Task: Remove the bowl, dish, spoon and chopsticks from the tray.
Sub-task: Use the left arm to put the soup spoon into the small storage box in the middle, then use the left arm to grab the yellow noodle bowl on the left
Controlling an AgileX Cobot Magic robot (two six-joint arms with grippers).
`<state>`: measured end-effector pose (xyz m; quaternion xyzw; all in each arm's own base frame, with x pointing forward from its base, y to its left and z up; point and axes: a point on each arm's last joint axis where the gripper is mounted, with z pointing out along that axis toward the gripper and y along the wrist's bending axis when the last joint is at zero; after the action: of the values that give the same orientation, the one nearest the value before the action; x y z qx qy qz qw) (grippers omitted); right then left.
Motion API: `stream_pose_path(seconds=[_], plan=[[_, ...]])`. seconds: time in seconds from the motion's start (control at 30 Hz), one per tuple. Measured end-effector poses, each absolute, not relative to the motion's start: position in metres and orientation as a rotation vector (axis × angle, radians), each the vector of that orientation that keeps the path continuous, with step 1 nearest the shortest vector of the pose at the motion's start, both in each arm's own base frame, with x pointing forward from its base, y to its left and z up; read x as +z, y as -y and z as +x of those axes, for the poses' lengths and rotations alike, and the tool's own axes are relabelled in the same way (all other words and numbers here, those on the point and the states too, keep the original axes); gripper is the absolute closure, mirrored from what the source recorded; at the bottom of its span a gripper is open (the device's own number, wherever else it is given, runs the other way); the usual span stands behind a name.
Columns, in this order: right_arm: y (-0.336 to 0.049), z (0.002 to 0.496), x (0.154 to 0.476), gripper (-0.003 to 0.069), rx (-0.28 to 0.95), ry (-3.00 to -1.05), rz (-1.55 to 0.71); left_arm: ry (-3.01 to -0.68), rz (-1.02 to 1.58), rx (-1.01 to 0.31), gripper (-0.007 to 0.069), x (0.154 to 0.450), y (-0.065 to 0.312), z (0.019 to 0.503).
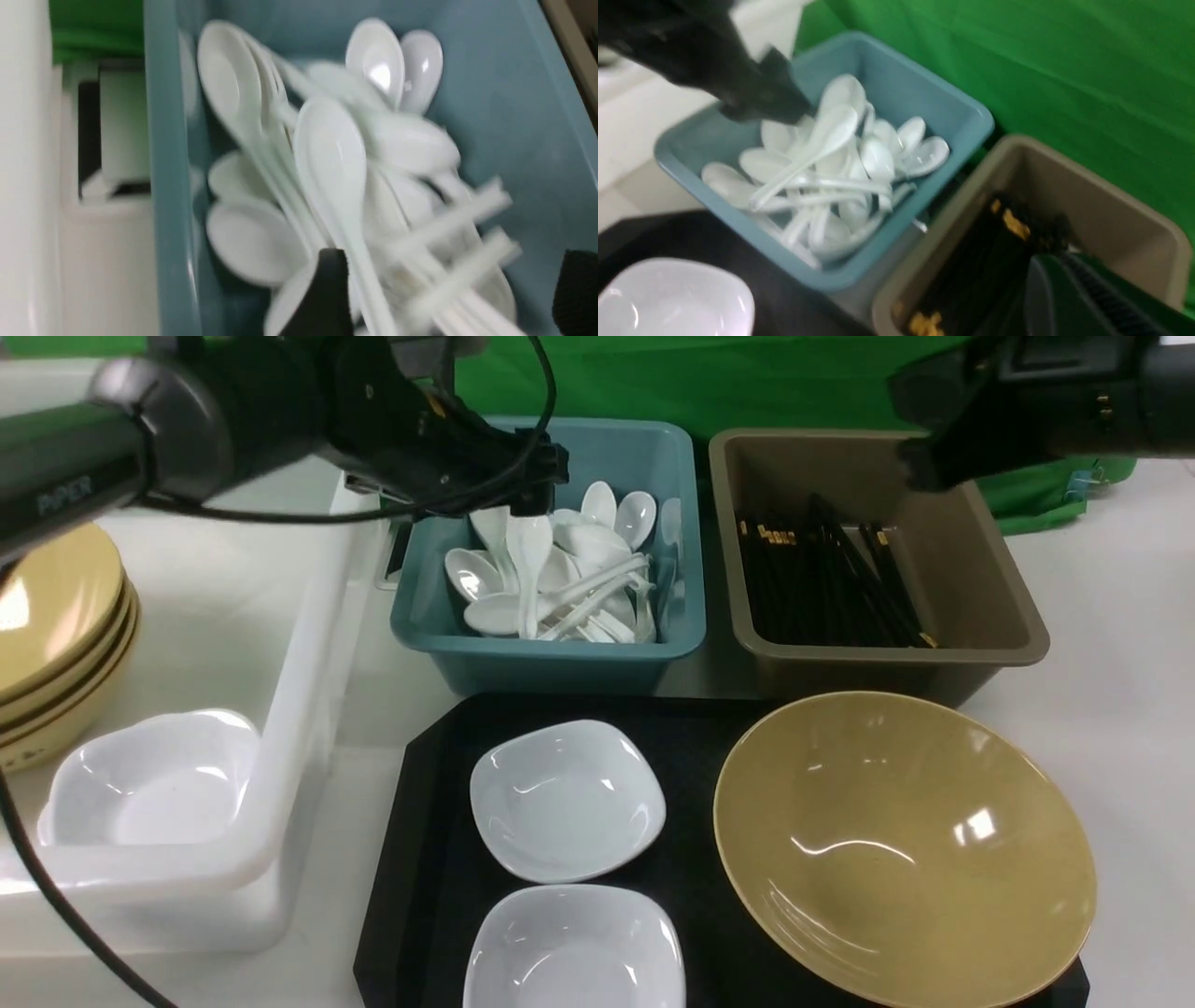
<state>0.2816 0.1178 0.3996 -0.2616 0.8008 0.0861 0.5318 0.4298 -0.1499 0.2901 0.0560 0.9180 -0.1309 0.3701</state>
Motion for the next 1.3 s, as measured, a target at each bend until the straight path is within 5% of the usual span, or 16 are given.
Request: stream_pose_path(seconds=[0.07,0.13,0.2,0.23,0.27,0.33,0.53,0.87,1.0,1.13,1.3], plan=[[-0.108,0.277,0.402,0.0657,0.195,-1.941,-0.607,-2.401,0.162,-0.367,0.0063,0.298,0.151,0.422],[-0.09,0.265,0.407,0.0657,0.173,-2.008,-0.595,-2.496,0.239,-0.433,0.0189,0.309,0.159,0.402],[-0.076,0.253,0.41,0.0657,0.143,-2.068,-0.591,-2.568,0.388,-0.448,0.0395,0.311,0.172,0.384],[-0.073,0.25,0.411,0.0657,0.136,-2.075,-0.588,-2.573,0.403,-0.448,0.0415,0.31,0.174,0.383],[-0.064,0.24,0.411,0.0657,0.119,-2.123,-0.584,-2.615,0.523,-0.458,0.0536,0.309,0.191,0.369],[-0.057,0.227,0.409,0.0657,0.109,-2.169,-0.588,-2.656,0.625,-0.48,0.06,0.306,0.209,0.354],[-0.048,0.188,0.397,0.0657,0.121,-2.192,-0.55,-2.645,0.815,-0.475,0.0585,0.287,0.264,0.319],[-0.045,0.162,0.385,0.0657,0.161,-2.18,-0.527,-2.579,0.713,-0.411,0.017,0.273,0.282,0.325],[-0.047,0.162,0.376,0.0657,0.183,-2.236,-0.562,-2.587,0.678,-0.427,0.0106,0.277,0.28,0.324],[-0.052,0.163,0.366,0.0655,0.216,-2.3,-0.716,-2.629,0.693,-0.312,0.0152,0.282,0.266,0.323],[-0.056,0.17,0.36,0.0648,0.251,-2.333,-0.739,-2.686,0.588,-0.378,0.0403,0.29,0.245,0.33]])
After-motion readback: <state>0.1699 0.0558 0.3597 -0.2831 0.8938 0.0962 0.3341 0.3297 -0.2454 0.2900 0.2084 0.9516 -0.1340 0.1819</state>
